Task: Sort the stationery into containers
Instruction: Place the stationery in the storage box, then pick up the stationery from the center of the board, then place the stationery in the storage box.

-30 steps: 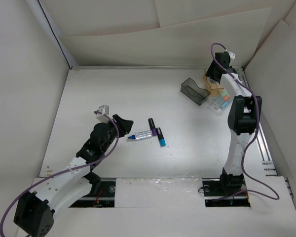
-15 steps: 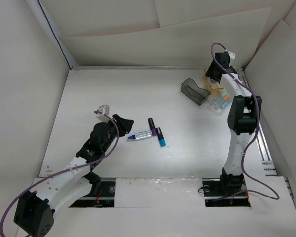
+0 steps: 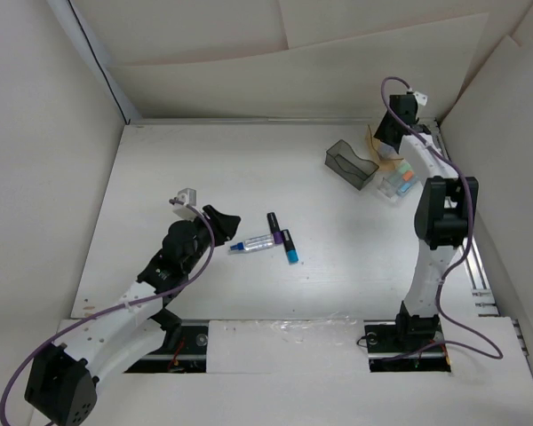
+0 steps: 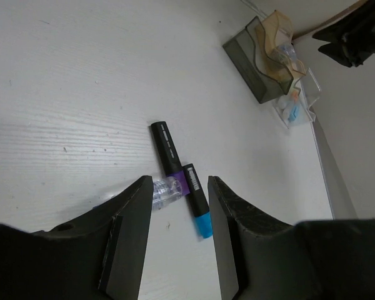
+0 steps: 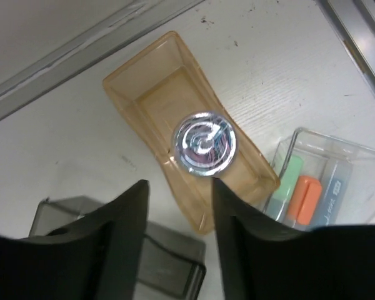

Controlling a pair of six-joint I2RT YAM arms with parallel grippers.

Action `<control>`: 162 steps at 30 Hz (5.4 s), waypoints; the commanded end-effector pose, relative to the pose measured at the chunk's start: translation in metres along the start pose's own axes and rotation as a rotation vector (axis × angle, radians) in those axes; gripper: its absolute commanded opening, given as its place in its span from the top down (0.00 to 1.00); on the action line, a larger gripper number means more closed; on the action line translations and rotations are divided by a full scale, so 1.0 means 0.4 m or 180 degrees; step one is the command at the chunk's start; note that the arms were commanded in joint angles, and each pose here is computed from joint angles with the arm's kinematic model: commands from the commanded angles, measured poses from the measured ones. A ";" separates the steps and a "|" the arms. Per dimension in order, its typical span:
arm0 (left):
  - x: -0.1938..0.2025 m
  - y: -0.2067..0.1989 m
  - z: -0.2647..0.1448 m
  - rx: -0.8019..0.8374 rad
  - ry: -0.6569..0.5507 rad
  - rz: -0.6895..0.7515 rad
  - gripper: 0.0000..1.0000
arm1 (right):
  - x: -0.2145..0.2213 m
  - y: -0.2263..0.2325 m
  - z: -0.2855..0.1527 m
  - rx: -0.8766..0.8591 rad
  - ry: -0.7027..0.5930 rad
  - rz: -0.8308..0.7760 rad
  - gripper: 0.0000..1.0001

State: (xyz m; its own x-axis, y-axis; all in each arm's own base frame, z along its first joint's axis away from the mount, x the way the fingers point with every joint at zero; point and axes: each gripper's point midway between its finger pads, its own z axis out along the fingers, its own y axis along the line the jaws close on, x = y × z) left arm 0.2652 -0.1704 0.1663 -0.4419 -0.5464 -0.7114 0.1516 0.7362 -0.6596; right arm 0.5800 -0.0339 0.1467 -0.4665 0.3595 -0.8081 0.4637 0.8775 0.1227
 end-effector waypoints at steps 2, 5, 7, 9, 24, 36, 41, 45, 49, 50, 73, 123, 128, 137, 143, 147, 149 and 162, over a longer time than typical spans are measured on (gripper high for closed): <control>-0.033 -0.021 -0.009 0.0049 -0.0140 -0.0019 0.63 | -0.124 0.133 -0.221 -0.0566 -0.0572 0.0016 0.60; -0.035 -0.018 -0.017 0.0020 -0.0149 -0.0096 0.63 | -0.026 0.261 -0.340 -0.1290 -0.0446 -0.0336 0.82; -0.041 -0.015 -0.021 -0.0005 -0.0187 -0.0098 0.64 | 0.047 0.297 -0.402 -0.1468 -0.0416 -0.0626 0.93; -0.047 -0.010 -0.029 -0.0041 -0.0218 -0.0128 0.67 | 0.127 0.367 -0.480 -0.1636 -0.0393 -0.0874 1.00; -0.107 0.000 -0.079 -0.0270 -0.0474 -0.0343 0.74 | 0.607 0.528 -0.888 -0.3553 0.0551 -0.2398 0.30; -0.179 0.028 -0.175 -0.0548 -0.0818 -0.0507 0.36 | 0.800 0.574 -0.877 -0.3779 0.1046 -0.3000 0.24; -0.236 -0.004 -0.220 -0.0437 -0.1025 -0.0568 0.37 | 0.866 0.581 -0.869 -0.3872 0.1275 -0.3072 0.27; -0.280 -0.027 -0.254 -0.0379 -0.1166 -0.0544 0.37 | 0.900 0.593 -0.859 -0.3795 0.1282 -0.3194 0.27; -0.276 -0.023 -0.249 -0.0389 -0.1161 -0.0509 0.39 | 0.917 0.601 -0.839 -0.3739 0.1307 -0.3218 0.31; -0.277 -0.030 -0.249 -0.0345 -0.1162 -0.0516 0.39 | 0.935 0.599 -0.836 -0.3711 0.1332 -0.3259 0.35; -0.248 -0.037 -0.212 -0.0254 -0.1026 -0.0440 0.41 | 0.937 0.622 -0.853 -0.3855 0.1290 -0.2987 0.92; 0.080 -0.031 0.076 0.0168 0.0439 0.0046 0.52 | -0.224 0.055 0.048 0.0117 -0.0887 0.0280 0.97; 0.080 -0.031 0.076 0.0168 0.0439 0.0046 0.52 | -0.217 0.068 0.075 0.0260 -0.0999 0.0426 0.95; 0.079 -0.018 0.070 0.0103 0.0415 0.0050 0.52 | -0.219 0.102 0.111 0.0292 -0.1112 0.0553 0.93; 0.076 -0.015 0.071 0.0084 0.0394 0.0080 0.52 | -0.235 0.112 0.127 0.0277 -0.1208 0.0608 0.92; 0.087 -0.004 0.076 0.0040 0.0440 0.0086 0.52 | -0.219 0.121 0.139 0.0306 -0.1201 0.0592 0.91; 0.084 -0.008 0.077 0.0060 0.0419 0.0083 0.52 | -0.211 0.112 0.150 0.0377 -0.1219 0.0598 0.91; 0.087 0.006 0.089 -0.0031 0.0423 0.0121 0.52 | -0.170 0.093 0.188 0.0507 -0.1220 0.0588 0.84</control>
State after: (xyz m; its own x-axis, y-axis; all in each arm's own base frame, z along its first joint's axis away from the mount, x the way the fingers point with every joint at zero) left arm 0.2773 -0.2006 0.1257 -0.5752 -0.4608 -0.6758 0.1396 0.7588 -0.6362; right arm 0.6759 -0.0509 0.1352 -0.1791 0.3317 -0.9262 0.6358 0.7575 0.1483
